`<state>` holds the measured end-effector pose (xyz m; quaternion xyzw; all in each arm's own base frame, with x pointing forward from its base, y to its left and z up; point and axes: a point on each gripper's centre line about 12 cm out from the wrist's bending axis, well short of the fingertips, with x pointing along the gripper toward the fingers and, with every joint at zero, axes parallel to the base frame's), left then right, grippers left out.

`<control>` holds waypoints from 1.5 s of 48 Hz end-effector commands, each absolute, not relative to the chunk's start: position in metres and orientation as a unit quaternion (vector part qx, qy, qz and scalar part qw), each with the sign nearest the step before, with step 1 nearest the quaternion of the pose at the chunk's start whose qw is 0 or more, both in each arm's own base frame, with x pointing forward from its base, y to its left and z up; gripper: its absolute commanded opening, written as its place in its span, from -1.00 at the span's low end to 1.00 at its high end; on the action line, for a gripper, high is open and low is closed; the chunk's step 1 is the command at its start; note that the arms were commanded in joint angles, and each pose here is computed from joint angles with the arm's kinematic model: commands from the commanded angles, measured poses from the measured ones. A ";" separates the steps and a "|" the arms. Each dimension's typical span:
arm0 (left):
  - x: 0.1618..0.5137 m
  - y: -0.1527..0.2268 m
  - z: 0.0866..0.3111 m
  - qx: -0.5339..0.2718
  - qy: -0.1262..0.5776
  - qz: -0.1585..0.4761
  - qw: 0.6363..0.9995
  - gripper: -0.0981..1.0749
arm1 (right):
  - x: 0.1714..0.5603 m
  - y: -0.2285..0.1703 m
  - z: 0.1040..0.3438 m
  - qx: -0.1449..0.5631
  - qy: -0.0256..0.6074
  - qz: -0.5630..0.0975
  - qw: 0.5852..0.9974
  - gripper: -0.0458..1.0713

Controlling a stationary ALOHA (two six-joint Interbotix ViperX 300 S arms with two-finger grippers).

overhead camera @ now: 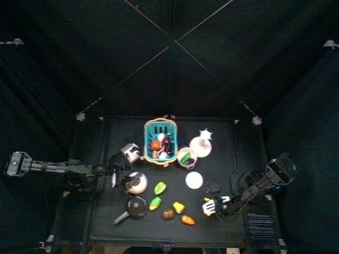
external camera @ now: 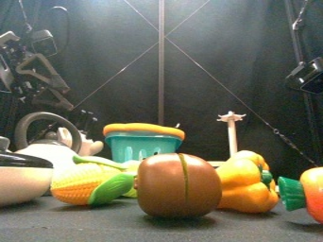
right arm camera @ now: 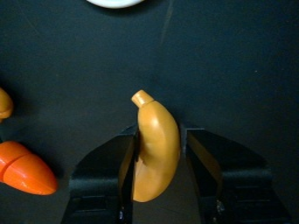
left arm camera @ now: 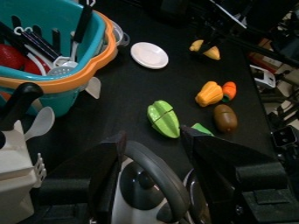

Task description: Place banana into pot

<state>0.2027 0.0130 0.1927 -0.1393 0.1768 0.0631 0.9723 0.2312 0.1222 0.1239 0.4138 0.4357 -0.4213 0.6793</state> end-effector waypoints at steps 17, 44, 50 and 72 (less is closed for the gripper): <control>0.207 0.014 0.201 -0.137 0.155 0.064 0.976 0.68 | 0.270 0.040 0.187 0.369 0.278 -0.389 0.797 0.31; 0.205 0.014 0.198 -0.139 0.159 0.065 0.975 0.68 | 0.314 -0.115 0.177 0.329 0.200 -0.451 0.805 0.31; 0.205 0.014 0.198 -0.139 0.159 0.065 0.975 0.68 | 0.326 -0.124 0.168 0.328 0.210 -0.450 0.804 0.31; 0.205 0.014 0.198 -0.139 0.159 0.065 0.975 0.68 | 0.331 -0.124 0.157 0.315 0.225 -0.445 0.807 0.48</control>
